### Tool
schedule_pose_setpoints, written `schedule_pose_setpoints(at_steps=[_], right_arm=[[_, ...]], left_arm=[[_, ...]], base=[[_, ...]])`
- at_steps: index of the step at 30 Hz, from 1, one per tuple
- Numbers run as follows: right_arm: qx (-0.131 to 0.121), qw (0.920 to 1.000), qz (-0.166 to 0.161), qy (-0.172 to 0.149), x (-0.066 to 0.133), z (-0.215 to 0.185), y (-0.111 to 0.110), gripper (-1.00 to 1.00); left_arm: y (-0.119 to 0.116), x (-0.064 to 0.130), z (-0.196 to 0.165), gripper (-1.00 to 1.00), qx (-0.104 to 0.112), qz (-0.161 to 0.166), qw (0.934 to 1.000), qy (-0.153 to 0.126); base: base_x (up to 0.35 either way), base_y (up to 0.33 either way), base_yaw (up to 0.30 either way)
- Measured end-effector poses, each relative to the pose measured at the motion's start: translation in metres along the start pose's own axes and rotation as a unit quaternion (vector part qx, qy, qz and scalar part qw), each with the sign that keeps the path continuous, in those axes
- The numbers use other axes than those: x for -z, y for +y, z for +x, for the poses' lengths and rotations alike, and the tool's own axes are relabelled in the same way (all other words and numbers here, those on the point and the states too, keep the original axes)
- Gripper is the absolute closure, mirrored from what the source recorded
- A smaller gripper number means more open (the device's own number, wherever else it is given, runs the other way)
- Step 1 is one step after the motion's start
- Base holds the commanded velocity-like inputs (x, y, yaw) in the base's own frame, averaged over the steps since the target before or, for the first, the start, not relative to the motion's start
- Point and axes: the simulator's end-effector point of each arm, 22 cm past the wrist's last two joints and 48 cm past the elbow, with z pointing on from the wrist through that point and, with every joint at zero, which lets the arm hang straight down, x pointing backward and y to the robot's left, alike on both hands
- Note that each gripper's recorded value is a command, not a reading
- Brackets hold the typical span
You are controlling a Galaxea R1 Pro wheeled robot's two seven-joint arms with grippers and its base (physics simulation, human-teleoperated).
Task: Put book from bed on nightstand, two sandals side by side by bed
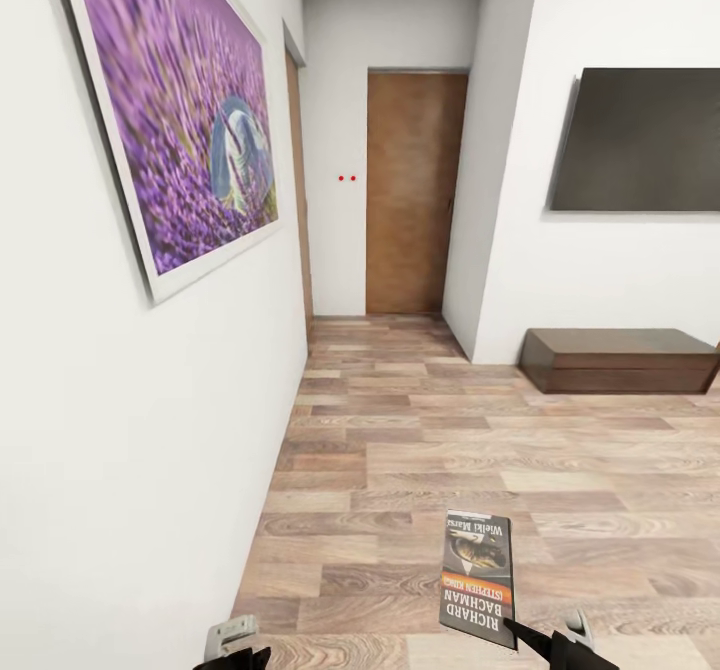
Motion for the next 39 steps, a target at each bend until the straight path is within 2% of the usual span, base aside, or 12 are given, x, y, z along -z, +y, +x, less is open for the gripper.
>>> schedule_pose_setpoints(at_steps=[39], right_arm=[[0.000,1.0000,0.000,0.002,0.0001,0.0009,0.0001,1.00]], left_arm=[[-0.0001,0.0000,0.0000,-1.00,0.000,0.000,1.0000,0.000]], base=[[0.305,-0.051,-0.015]])
